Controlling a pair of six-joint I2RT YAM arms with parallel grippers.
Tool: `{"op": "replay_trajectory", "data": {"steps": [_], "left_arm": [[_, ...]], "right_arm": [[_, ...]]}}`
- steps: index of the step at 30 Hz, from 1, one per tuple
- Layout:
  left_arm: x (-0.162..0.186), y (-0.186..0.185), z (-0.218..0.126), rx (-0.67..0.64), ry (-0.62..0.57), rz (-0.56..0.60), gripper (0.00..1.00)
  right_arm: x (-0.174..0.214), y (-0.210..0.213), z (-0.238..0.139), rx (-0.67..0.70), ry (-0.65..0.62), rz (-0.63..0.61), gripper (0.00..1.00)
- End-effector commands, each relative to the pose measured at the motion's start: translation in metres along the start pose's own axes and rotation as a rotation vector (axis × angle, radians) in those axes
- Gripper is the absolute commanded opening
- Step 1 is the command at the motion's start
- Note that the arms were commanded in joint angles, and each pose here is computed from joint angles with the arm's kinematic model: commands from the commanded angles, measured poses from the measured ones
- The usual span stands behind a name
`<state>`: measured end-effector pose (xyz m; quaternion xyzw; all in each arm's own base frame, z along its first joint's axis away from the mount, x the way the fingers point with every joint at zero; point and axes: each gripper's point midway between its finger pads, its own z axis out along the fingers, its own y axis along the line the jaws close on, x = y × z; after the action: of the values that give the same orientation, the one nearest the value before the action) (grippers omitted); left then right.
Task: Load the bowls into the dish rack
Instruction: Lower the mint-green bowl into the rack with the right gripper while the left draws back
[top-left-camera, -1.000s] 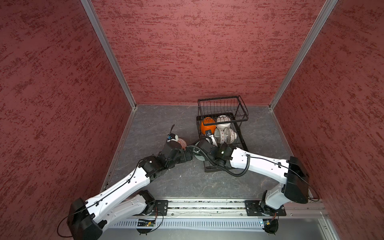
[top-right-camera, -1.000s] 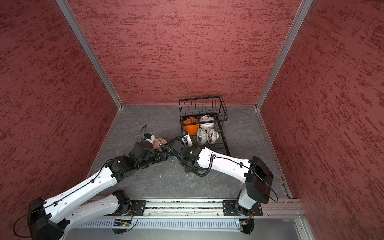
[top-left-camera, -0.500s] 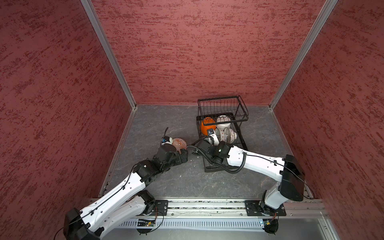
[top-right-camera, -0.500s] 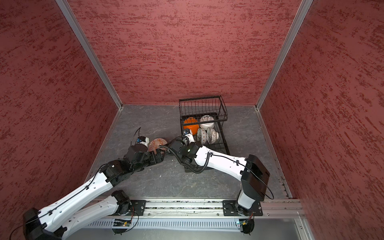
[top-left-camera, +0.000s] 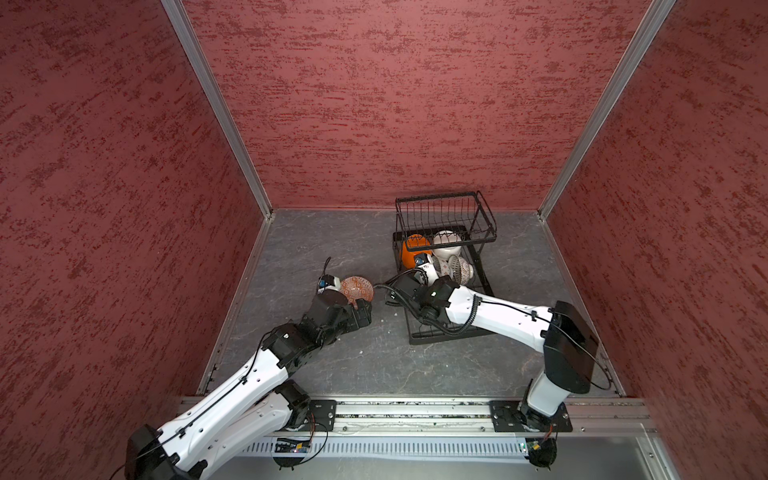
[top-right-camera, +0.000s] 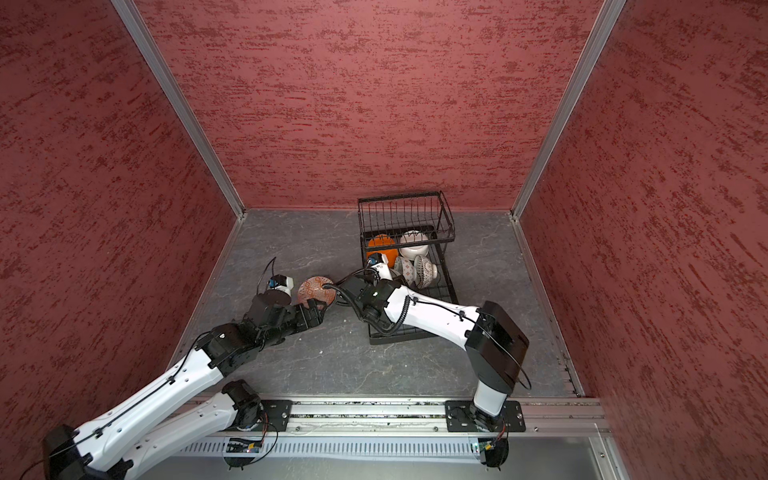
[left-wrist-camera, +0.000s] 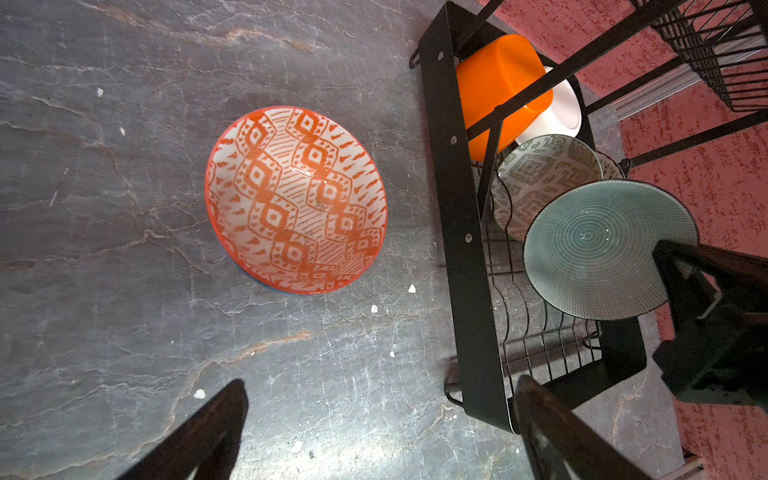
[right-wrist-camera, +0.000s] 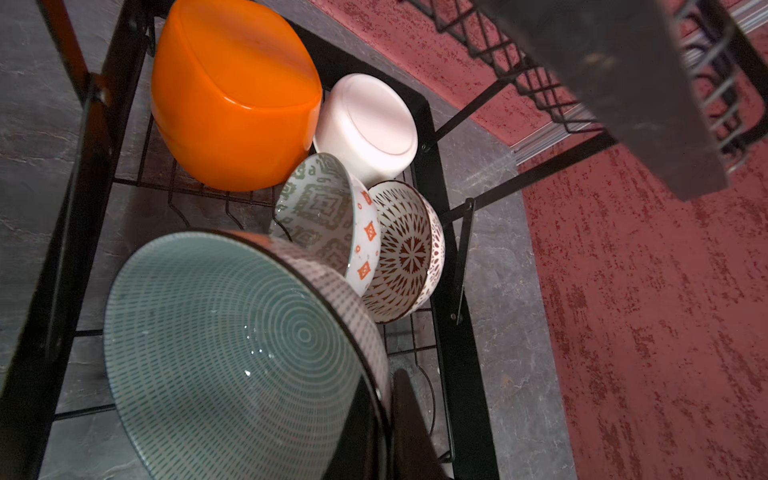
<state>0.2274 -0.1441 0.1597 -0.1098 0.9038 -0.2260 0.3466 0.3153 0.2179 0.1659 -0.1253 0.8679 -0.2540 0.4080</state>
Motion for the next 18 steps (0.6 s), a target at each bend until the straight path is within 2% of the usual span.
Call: {"op": "replay_trajectory", "data": {"steps": [1, 18], "left_arm": [[0.003, 0.006, 0.0, -0.01, 0.008, -0.002, 1.0], [0.004, 0.014, -0.002, -0.018, -0.003, -0.02, 1.0]], "right_arm": [[-0.026, -0.007, -0.001, 0.062, -0.088, 0.032, 0.0], [-0.049, 0.005, 0.024, 0.132, -0.126, -0.028, 0.0]]}}
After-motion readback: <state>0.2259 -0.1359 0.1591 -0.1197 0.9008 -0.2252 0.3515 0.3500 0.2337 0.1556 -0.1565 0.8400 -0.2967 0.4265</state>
